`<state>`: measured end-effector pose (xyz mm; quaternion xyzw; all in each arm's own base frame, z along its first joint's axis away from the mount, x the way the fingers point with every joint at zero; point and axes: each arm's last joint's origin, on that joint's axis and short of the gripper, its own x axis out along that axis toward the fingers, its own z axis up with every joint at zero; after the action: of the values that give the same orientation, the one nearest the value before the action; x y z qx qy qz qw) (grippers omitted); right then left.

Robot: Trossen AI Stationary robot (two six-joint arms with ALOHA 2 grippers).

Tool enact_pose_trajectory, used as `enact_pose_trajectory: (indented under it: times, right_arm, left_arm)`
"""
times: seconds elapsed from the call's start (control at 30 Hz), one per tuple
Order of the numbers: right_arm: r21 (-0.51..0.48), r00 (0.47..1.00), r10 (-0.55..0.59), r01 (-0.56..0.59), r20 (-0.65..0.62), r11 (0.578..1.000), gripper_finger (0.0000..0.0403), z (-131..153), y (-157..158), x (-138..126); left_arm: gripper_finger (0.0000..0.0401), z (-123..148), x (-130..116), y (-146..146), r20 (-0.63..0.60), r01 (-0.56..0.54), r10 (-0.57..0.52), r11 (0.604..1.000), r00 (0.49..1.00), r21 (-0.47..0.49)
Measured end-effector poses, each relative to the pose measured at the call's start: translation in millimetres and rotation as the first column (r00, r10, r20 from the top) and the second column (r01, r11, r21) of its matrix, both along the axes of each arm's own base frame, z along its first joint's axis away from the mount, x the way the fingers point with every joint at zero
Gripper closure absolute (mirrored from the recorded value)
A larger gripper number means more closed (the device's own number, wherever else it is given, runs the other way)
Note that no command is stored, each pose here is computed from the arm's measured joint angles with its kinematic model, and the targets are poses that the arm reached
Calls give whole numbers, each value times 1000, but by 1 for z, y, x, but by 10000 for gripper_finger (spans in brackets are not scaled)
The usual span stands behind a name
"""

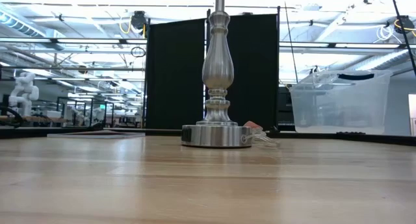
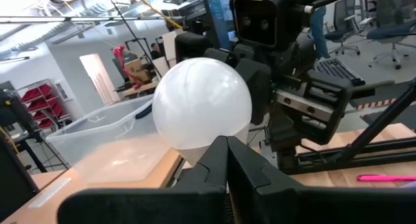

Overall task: Screw lightbulb
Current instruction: Insert the lightbulb into the lamp

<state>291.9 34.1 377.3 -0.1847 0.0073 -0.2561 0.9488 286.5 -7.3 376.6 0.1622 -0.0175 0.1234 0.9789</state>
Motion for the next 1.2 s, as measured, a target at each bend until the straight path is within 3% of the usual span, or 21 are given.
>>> enact_pose_trajectory:
  times: [0.27,0.4,0.53,0.8,1.2]
  right_arm:
    - [8,1000,-1,1,-6,1000,403,-1,5,-1]
    - [21,1000,6,-5,-20,1000,403,-3,6,-1]
    - [15,994,97,-96,-48,995,403,-8,16,1]
    - [27,993,105,-104,-56,994,403,-9,28,-2]
    - [43,995,56,-53,-88,998,403,-13,20,-2]
  left_arm:
    - [399,0,0,3,-4,-20,20,1000,1000,-7]
    - [399,-2,-1,8,-14,-81,81,996,997,-24]
    - [399,-2,0,13,-13,-134,134,991,991,-28]
    - [399,-7,0,23,-58,-165,161,984,985,-65]
    - [399,14,-24,-5,9,-34,34,999,999,-14]
